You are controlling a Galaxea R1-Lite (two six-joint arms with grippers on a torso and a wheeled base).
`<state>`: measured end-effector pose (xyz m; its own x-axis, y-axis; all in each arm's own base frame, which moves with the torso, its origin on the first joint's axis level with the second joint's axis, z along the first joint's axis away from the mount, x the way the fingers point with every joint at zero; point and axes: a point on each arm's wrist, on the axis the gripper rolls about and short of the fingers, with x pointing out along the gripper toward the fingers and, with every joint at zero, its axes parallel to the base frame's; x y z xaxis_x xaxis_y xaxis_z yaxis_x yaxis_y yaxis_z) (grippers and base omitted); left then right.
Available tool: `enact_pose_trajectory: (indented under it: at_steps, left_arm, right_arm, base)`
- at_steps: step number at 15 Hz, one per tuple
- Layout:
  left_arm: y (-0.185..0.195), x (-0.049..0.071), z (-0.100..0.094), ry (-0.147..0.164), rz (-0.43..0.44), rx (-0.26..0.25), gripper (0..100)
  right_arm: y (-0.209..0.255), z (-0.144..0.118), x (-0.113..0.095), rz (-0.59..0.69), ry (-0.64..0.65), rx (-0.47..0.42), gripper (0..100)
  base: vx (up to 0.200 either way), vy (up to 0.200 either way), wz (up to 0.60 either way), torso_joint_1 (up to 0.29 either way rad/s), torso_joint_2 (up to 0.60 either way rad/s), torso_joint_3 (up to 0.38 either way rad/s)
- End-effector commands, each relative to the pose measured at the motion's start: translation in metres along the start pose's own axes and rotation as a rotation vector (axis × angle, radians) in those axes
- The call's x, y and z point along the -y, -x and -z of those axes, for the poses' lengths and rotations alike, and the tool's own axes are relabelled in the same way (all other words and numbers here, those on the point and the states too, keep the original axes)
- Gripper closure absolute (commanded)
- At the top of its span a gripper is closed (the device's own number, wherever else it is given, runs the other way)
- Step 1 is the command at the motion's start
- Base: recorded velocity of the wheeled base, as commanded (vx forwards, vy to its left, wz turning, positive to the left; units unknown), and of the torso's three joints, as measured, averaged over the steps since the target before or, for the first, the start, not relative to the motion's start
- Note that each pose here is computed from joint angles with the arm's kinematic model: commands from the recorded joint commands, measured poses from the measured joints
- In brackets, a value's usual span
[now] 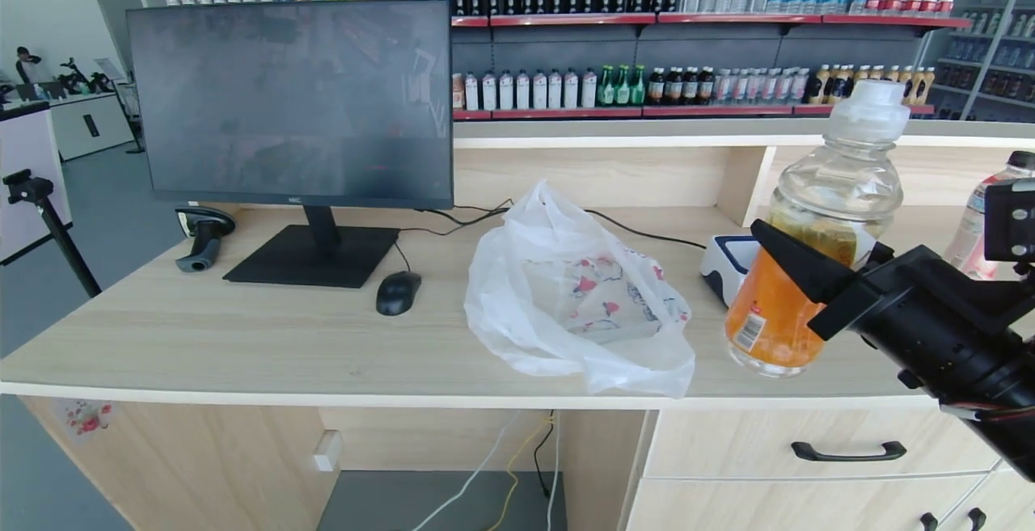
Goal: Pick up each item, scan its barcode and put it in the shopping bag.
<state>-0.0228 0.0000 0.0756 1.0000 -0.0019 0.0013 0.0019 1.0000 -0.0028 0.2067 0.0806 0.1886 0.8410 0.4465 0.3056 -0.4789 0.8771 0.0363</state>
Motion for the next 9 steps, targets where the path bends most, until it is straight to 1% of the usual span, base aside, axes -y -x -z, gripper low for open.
enact_pose_trajectory:
  at_steps: [1,2,7,9]
  left_arm:
    - [0.0000,0.0000,0.0000,0.000,0.000,0.000,0]
    - [0.0000,0.0000,0.0000,0.000,0.000,0.000,0]
    - [0.0000,0.0000,0.0000,-0.007,0.000,0.000,0]
    - [0.0000,0.0000,0.0000,-0.004,0.001,0.000,0]
  right_arm:
    - [-0.0022,0.0022,0.0006,0.002,-0.001,-0.006,100]
    - [-0.0028,0.0027,0.0006,0.001,-0.001,-0.008,100]
    - [-0.0044,0.0029,0.0009,0.001,-0.001,-0.006,100]
    - [-0.0049,0.0052,0.0008,0.000,-0.003,-0.015,100]
  base:
    - [0.000,0.200,0.00,-0.007,0.00,0.002]
    - [0.000,0.200,0.00,0.007,0.01,-0.002]
    - [0.000,0.000,0.00,0.000,0.00,0.000]
    - [0.000,0.000,0.00,0.000,0.00,0.000]
